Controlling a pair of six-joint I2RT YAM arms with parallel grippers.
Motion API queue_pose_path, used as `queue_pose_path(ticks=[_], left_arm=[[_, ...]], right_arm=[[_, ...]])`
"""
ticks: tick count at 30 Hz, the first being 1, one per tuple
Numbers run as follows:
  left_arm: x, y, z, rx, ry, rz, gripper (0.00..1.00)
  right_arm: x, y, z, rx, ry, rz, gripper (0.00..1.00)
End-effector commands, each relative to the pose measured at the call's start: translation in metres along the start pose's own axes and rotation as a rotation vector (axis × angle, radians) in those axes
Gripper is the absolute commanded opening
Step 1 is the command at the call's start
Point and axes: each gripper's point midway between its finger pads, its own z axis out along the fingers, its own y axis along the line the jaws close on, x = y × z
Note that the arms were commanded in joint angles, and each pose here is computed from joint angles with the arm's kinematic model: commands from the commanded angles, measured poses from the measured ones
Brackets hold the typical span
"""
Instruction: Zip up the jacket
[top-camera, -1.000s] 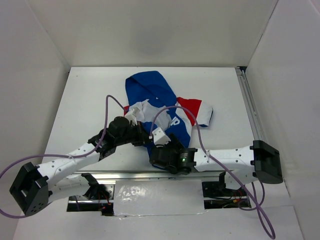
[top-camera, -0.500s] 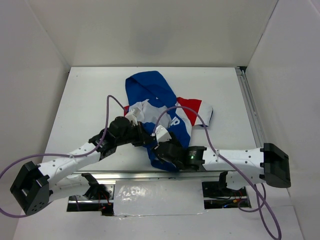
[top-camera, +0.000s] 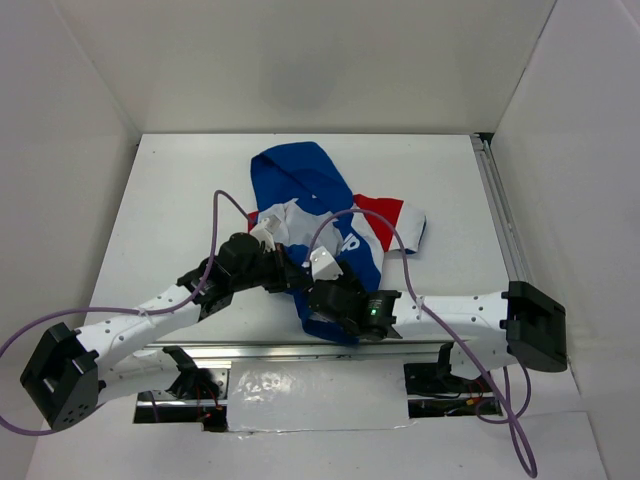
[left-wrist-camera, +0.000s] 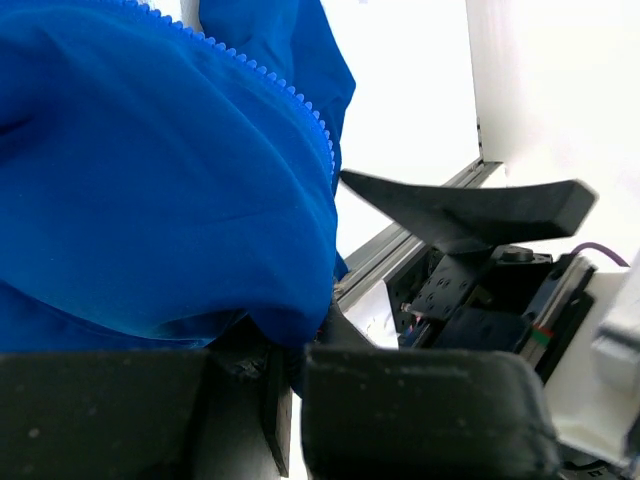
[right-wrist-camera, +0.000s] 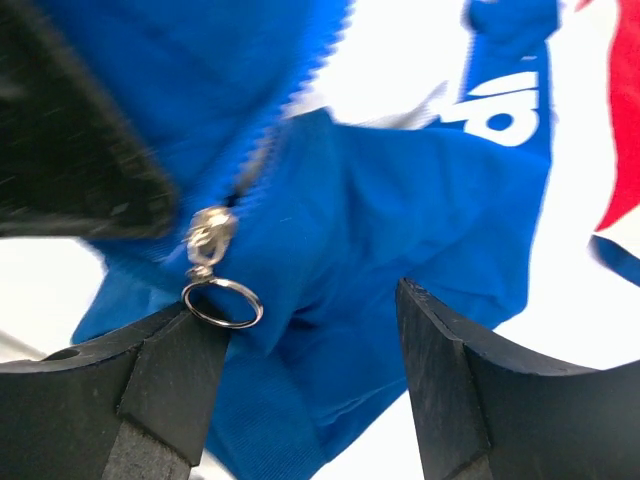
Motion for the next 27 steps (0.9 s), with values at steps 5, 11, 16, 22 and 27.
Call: queue_pose_path(ticks=[5,11,16,22,27], left_arm=[[-0.014,-0.018,-0.001,0.052,-0.038,0.007,0.0],[-0.011,-0.015,0.004,0.044,-0.015,0.004,0.0],[-0.009,-0.016,0.006,0.06,-0.003,0.012,0.0],[-0.01,-0.017,0.004,0.062,-0.007,0.02,0.0],[-0.01,-0.017,0.005,0.062,-0.005,0.022,0.0]], right_arm=[[-0.036,-0.023,-0.011,0.129,-0.139,0.126,0.72],[-0.076,-0.032,-0.03,0.099,-0.271,0.236,0.72],[-0.094,-0.053,-0.025,0.069,-0.285,0.353,0.72],[-0.087,-0.035,-0.013,-0.063,-0.214,0.347,0.71],[-0.076,-0.025,-0.026,-0.161,-0.176,0.313,0.7]])
